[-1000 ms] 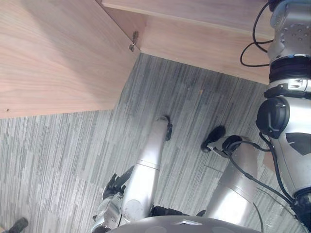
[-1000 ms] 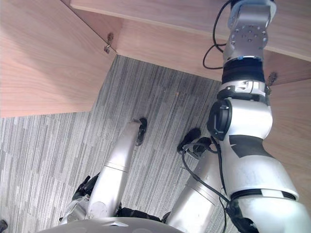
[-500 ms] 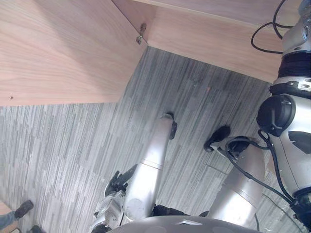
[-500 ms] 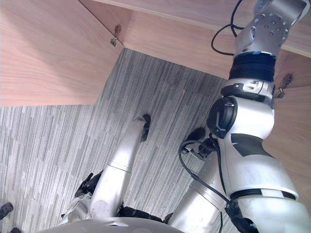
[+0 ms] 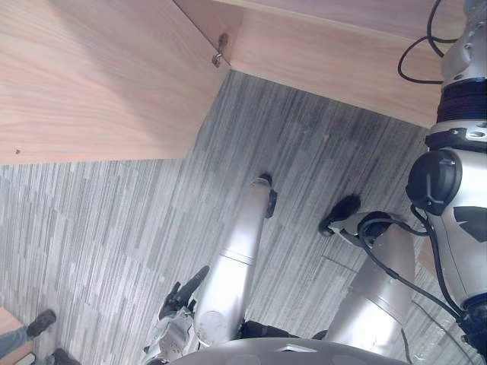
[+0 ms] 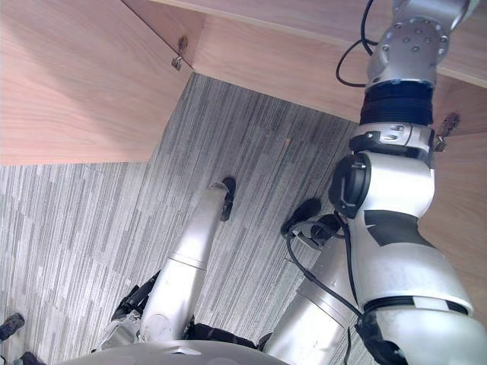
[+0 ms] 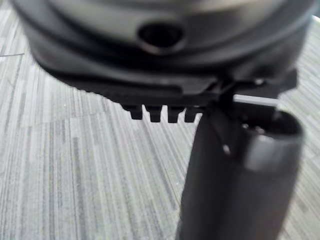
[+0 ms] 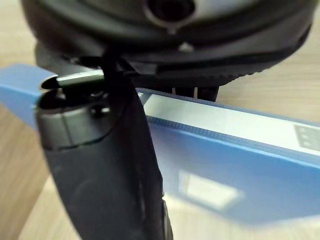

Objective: Walk over to the cabinet, pick up the folder, carry it to the office cabinet, place the folder inside the office cabinet, then close the office cabinet door

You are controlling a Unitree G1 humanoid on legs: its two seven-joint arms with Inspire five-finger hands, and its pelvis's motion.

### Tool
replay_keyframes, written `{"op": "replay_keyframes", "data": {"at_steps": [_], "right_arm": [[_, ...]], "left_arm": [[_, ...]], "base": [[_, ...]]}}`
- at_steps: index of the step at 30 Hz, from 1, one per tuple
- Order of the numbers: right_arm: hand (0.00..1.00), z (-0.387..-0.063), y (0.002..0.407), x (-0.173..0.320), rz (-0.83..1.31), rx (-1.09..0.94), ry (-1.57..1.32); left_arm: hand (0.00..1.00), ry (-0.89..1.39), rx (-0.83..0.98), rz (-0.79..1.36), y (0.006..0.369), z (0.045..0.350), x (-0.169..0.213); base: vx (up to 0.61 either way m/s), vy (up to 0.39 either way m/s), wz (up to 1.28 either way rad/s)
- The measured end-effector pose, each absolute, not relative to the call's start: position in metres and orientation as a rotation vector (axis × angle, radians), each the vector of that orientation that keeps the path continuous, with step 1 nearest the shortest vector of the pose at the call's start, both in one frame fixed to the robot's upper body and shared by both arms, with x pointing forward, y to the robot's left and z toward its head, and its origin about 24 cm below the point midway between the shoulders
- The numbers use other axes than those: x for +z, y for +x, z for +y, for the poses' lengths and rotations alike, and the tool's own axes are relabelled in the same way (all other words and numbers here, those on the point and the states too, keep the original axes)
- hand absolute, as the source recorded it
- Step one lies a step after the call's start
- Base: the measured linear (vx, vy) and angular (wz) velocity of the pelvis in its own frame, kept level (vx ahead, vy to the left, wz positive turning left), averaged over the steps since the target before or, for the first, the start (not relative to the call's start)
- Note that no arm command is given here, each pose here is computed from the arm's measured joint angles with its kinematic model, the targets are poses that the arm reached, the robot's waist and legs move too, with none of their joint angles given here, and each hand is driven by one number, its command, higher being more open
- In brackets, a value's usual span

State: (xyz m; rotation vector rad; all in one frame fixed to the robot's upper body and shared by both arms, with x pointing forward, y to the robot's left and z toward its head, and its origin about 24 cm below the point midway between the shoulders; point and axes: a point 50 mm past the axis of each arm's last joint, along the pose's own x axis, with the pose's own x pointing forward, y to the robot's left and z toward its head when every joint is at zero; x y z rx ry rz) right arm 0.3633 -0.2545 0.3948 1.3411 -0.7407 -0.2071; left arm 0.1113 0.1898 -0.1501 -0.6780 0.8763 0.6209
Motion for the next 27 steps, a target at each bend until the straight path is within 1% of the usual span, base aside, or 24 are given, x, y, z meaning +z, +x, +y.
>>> {"op": "replay_keyframes", "data": {"at_steps": [4, 6, 9, 13, 16, 18, 23, 27], "right_arm": [[1.00, -0.236, 0.376, 0.387, -0.661, -0.150, 1.106], [1.00, -0.228, 0.382, 0.382, -0.623, -0.109, 1.041], [1.00, -0.226, 0.389, 0.374, -0.576, -0.108, 0.988], [1.00, -0.226, 0.396, 0.360, -0.512, -0.118, 0.895], [1.00, -0.227, 0.404, 0.341, -0.429, -0.135, 0.700], [1.00, -0.227, 0.410, 0.321, -0.344, -0.128, 0.523], [1.00, -0.231, 0.416, 0.294, -0.222, -0.125, 0.346], [1.00, -0.236, 0.416, 0.283, -0.180, -0.132, 0.222]], "left_arm": [[1.00, -0.703, 0.643, 0.853, 0.111, 0.195, -0.150], [1.00, -0.715, 0.667, 0.841, 0.110, 0.199, -0.149], [1.00, -0.734, 0.675, 0.822, 0.114, 0.200, -0.148], [1.00, -0.737, 0.673, 0.811, 0.115, 0.203, -0.148], [1.00, -0.729, 0.677, 0.795, 0.114, 0.208, -0.147], [1.00, -0.703, 0.703, 0.783, 0.110, 0.220, -0.145], [1.00, -0.676, 0.738, 0.755, 0.103, 0.240, -0.143], [1.00, -0.668, 0.790, 0.735, 0.097, 0.253, -0.141]], "base": [[-0.01, 0.062, -0.08], [0.00, 0.049, -0.01], [0.02, 0.047, 0.01], [0.02, 0.057, -0.08], [0.02, 0.049, -0.06], [0.03, 0.052, -0.11], [0.03, 0.049, -0.03], [0.02, 0.055, -0.01]]}}
